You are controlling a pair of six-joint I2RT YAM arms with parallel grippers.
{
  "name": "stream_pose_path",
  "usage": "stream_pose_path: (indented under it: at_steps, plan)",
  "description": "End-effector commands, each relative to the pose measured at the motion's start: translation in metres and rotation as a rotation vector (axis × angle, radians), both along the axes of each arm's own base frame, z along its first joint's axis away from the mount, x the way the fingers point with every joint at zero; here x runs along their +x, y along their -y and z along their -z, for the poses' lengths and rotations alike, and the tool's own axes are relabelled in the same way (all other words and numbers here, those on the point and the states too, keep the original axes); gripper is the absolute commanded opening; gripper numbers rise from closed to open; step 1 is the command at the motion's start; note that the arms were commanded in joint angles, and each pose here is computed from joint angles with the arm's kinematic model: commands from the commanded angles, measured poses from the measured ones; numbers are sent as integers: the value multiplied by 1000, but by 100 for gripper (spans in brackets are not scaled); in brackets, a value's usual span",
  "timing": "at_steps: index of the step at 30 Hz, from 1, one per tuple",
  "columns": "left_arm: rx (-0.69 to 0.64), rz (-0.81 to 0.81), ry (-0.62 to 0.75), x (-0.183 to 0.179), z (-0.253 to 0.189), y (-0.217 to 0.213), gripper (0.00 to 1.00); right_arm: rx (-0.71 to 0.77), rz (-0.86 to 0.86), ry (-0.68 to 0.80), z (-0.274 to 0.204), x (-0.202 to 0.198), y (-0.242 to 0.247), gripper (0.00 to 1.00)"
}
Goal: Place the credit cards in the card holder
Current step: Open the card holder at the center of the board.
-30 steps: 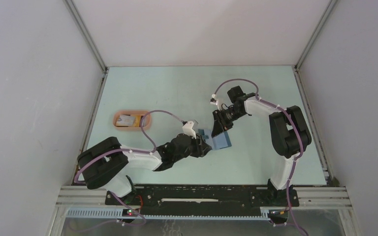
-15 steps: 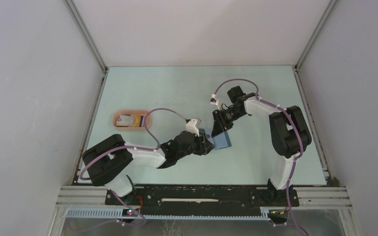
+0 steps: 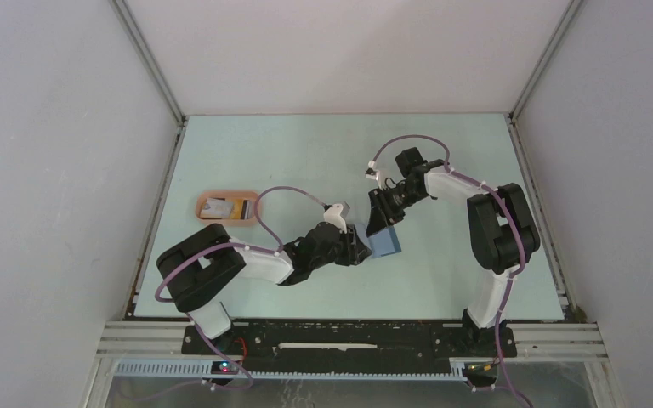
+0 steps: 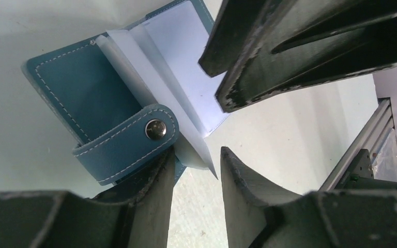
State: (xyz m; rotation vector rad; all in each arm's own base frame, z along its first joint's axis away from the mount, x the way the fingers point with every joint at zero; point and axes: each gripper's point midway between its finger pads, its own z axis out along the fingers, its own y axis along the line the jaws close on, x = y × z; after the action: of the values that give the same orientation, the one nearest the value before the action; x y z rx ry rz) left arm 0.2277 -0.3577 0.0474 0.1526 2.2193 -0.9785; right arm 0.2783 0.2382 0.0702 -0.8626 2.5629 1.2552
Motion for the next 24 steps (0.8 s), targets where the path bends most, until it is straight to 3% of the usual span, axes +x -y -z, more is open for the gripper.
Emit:
stream_pose_path:
  at_steps: [1, 13, 24]
  plan:
    - [-71, 6, 24, 11, -18, 14, 42, 53, 3, 80, -32, 10, 1, 46]
    - [-142, 70, 105, 4, -39, 12, 62, 84, 6, 73, -39, 9, 2, 47]
    - [-132, -24, 143, 5, -56, -26, 64, 86, 2, 81, -42, 9, 2, 48]
